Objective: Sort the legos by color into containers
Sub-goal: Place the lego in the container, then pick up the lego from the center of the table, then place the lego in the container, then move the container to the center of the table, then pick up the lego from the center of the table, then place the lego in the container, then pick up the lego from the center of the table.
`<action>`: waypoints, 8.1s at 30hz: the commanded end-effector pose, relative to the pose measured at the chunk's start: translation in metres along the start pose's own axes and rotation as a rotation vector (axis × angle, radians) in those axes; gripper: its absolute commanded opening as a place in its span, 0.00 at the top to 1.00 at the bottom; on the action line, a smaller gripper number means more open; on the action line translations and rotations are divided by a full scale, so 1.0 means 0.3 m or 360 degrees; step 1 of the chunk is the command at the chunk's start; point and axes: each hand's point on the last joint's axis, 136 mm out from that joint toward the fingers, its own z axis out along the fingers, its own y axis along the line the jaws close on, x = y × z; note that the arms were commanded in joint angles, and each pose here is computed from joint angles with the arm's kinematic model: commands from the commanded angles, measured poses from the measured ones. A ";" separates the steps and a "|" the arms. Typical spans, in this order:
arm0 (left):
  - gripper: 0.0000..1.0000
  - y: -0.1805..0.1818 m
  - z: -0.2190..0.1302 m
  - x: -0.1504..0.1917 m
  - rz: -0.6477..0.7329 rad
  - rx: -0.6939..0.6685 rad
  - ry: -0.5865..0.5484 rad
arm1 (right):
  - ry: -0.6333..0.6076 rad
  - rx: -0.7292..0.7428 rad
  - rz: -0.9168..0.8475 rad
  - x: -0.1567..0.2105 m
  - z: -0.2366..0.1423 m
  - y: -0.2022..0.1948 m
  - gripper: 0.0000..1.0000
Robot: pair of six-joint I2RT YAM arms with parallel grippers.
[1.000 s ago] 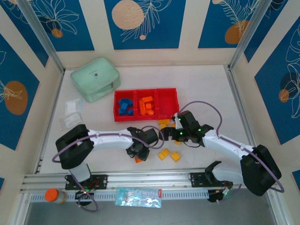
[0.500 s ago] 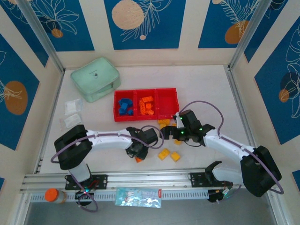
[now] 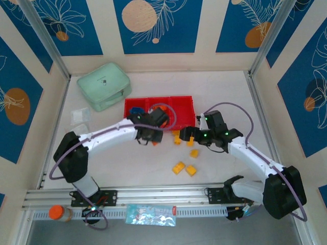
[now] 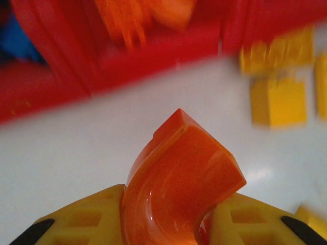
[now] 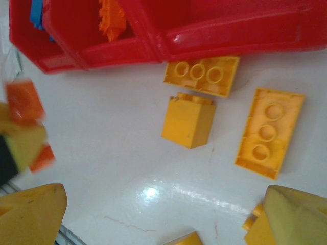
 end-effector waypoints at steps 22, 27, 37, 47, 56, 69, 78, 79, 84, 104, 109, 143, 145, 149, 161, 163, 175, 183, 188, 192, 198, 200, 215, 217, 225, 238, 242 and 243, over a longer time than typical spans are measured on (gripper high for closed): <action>0.38 0.079 0.013 -0.528 -0.0014 -0.0041 -0.0336 | 0.0082 0.0088 -0.0090 -0.049 -0.007 0.023 0.01; 0.35 0.071 -0.105 -0.474 -0.0024 0.0081 -0.0375 | 0.0112 0.0151 -0.0138 -0.036 0.008 0.048 0.01; 0.19 0.083 -0.219 -0.160 -0.0071 0.0402 -0.0400 | 0.0191 0.0358 -0.0197 0.011 0.082 0.054 0.01; 0.01 0.129 -0.205 0.079 -0.0084 0.0498 -0.0371 | 0.0205 0.0619 -0.0251 0.030 0.200 0.063 0.06; 0.01 0.133 -0.150 0.134 -0.0190 0.0524 -0.0289 | 0.0151 0.0854 -0.0212 0.020 0.255 0.003 0.28; 0.01 0.133 -0.132 0.135 -0.0233 0.0520 -0.0278 | 0.0148 0.0851 -0.0249 0.004 0.312 0.005 0.51; 0.01 0.135 -0.133 0.137 -0.0231 0.0515 -0.0276 | 0.0167 0.0842 -0.0286 0.014 0.325 0.009 0.56; 0.01 0.135 -0.134 0.136 -0.0229 0.0515 -0.0277 | 0.0169 0.0831 -0.0298 0.013 0.320 0.019 0.58; 0.01 0.130 -0.149 0.127 -0.0199 0.0516 -0.0278 | 0.0141 0.0769 -0.0372 0.001 0.266 0.070 0.66; 0.01 0.051 -0.146 -0.117 -0.0186 0.0468 -0.0381 | -0.0075 0.0628 -0.0358 -0.424 0.251 0.083 0.67; 0.01 0.038 -0.135 -0.151 -0.0187 0.0466 -0.0380 | -0.0081 0.0671 -0.0306 -0.506 0.290 0.032 0.54; 0.01 0.110 -0.154 0.037 -0.0303 0.0470 -0.0318 | 0.0180 0.0697 -0.0516 -0.083 0.303 -0.045 0.16; 0.01 0.116 -0.154 0.043 -0.0304 0.0457 -0.0316 | 0.0182 0.0728 -0.0528 -0.098 0.314 -0.050 0.13; 0.01 0.129 -0.149 0.052 -0.0298 0.0431 -0.0315 | 0.0178 0.0714 -0.0600 -0.124 0.358 -0.034 0.11; 0.01 0.154 -0.152 0.068 -0.0288 0.0378 -0.0313 | 0.0266 0.0638 -0.0770 -0.037 0.411 0.059 0.09; 0.01 0.158 -0.156 0.070 -0.0290 0.0376 -0.0318 | 0.0298 0.0614 -0.0749 -0.004 0.402 0.065 0.10; 0.01 0.180 -0.182 0.067 -0.0304 0.0346 -0.0363 | 0.0407 0.0535 -0.0875 0.058 0.430 0.103 0.29; 0.01 0.184 -0.175 0.080 -0.0311 0.0342 -0.0343 | 0.0411 0.0655 -0.0899 0.029 0.463 0.077 0.45; 0.01 0.181 -0.178 0.073 -0.0306 0.0343 -0.0345 | 0.0376 0.0655 -0.0929 0.021 0.447 0.095 0.62; 0.01 0.178 -0.179 0.070 -0.0304 0.0348 -0.0345 | 0.0344 0.0611 -0.0912 0.024 0.399 0.124 0.71; 0.01 0.157 -0.196 0.046 -0.0289 0.0386 -0.0361 | 0.0224 0.0492 -0.0812 -0.030 0.266 0.192 0.72; 0.01 0.147 -0.197 0.031 -0.0280 0.0395 -0.0367 | 0.0183 0.0525 -0.0738 -0.082 0.233 0.172 0.72; 0.01 0.077 -0.167 -0.101 -0.0236 0.0425 -0.0391 | 0.0015 0.0837 -0.0494 -0.482 0.303 -0.023 0.72; 0.01 0.083 -0.166 -0.109 -0.0240 0.0411 -0.0398 | 0.0025 0.0819 -0.0471 -0.505 0.325 -0.026 0.68; 0.01 0.094 -0.182 -0.105 -0.0228 0.0400 -0.0411 | -0.0021 0.0726 -0.0442 -0.529 0.248 0.063 0.47; 0.01 0.090 -0.191 -0.019 -0.0202 0.0477 -0.0351 | 0.0112 0.0787 -0.0357 -0.268 0.125 -0.018 0.39; 0.01 0.081 -0.175 0.024 -0.0185 0.0503 -0.0322 | 0.0144 0.0822 -0.0271 -0.169 0.116 -0.080 0.37; 0.01 0.080 -0.171 0.032 -0.0178 0.0508 -0.0323 | 0.0146 0.0821 -0.0245 -0.149 0.116 -0.093 0.36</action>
